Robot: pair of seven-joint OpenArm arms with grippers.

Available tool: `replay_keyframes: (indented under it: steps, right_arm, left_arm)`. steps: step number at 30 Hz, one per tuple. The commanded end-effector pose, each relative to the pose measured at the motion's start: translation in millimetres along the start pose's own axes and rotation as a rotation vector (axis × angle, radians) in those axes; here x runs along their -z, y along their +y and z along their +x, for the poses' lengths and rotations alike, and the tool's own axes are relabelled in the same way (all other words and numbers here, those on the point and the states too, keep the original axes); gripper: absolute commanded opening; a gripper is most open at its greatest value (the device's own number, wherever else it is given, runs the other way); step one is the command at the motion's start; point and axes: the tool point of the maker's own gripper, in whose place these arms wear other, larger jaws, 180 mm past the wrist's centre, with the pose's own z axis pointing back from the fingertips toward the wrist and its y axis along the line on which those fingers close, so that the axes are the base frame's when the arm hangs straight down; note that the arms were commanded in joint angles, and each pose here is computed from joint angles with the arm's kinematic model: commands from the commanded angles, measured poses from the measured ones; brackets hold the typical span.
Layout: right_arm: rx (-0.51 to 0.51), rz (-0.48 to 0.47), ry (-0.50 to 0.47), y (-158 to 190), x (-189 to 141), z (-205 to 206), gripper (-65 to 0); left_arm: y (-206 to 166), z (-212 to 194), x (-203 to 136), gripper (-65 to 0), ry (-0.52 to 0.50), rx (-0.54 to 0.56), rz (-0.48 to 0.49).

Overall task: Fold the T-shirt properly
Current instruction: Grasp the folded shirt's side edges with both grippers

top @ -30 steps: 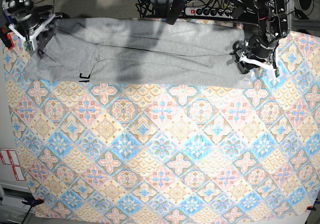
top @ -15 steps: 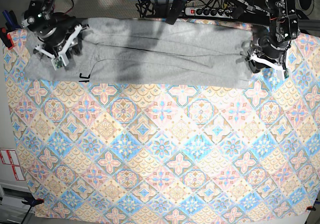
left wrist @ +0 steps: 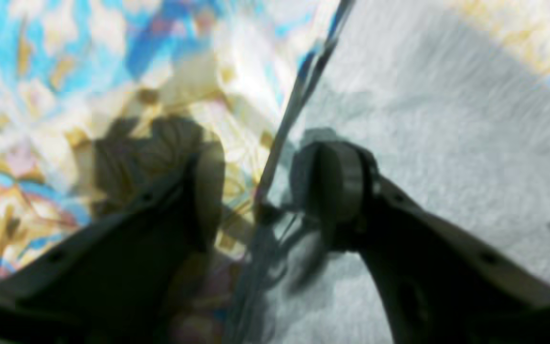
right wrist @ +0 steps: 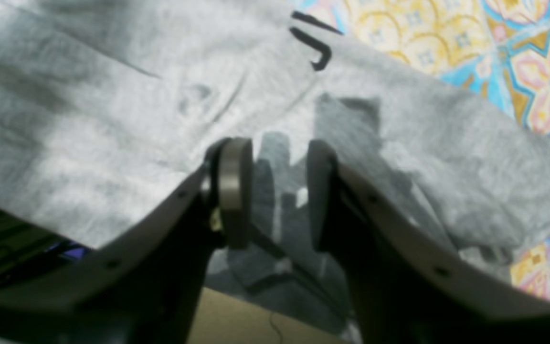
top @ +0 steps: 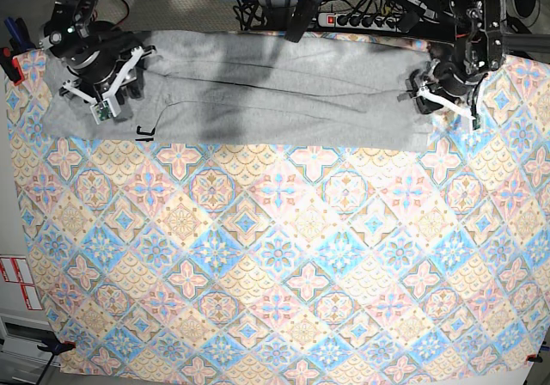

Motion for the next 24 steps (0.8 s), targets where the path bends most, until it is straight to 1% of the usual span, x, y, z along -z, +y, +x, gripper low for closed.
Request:
replay_keyframes:
  steps: [1,5,7,10,15,17,20,24]
  right_arm:
    - [-0.014,-0.009,-0.030,-4,-4,8,-45.4]
    - [-0.013,-0.008,-0.031,-4,-4,8,-45.4]
    - [-0.013,-0.008,-0.031,-4,-4,8,-45.4]
    - [-0.013,-0.008,-0.031,-4,-4,8,-45.4]
    - [-0.013,-0.008,-0.031,-4,-4,8,-45.4]
    - [-0.013,-0.008,-0.031,-4,-4,8,-45.4]
    - [-0.013,-0.008,-0.031,-4,-4,8,-45.4]
    - [-0.013,-0.008,-0.031,-4,-4,8,-45.4]
  left_arm:
    - [-7,1,3,-32.6,0.014,0.008,-0.025]
    - [-6,-16,13,-32.7,0.069,0.004,-0.022]
    - [-13,-22,15,-32.7,0.087,0.014,-0.036]
    - [-30,-34,17,-32.9,0.117,0.045,-0.075]
    - [-72,-40,11,-33.3,0.122,0.124,-0.170]
    - [-84,-44,8,-37.9,0.129,0.147,-0.199]
    - [-88,-45,8,-46.4,0.133,0.154,-0.208]
    - [-87,-44,8,-47.1,0.125,0.150,-0.207]
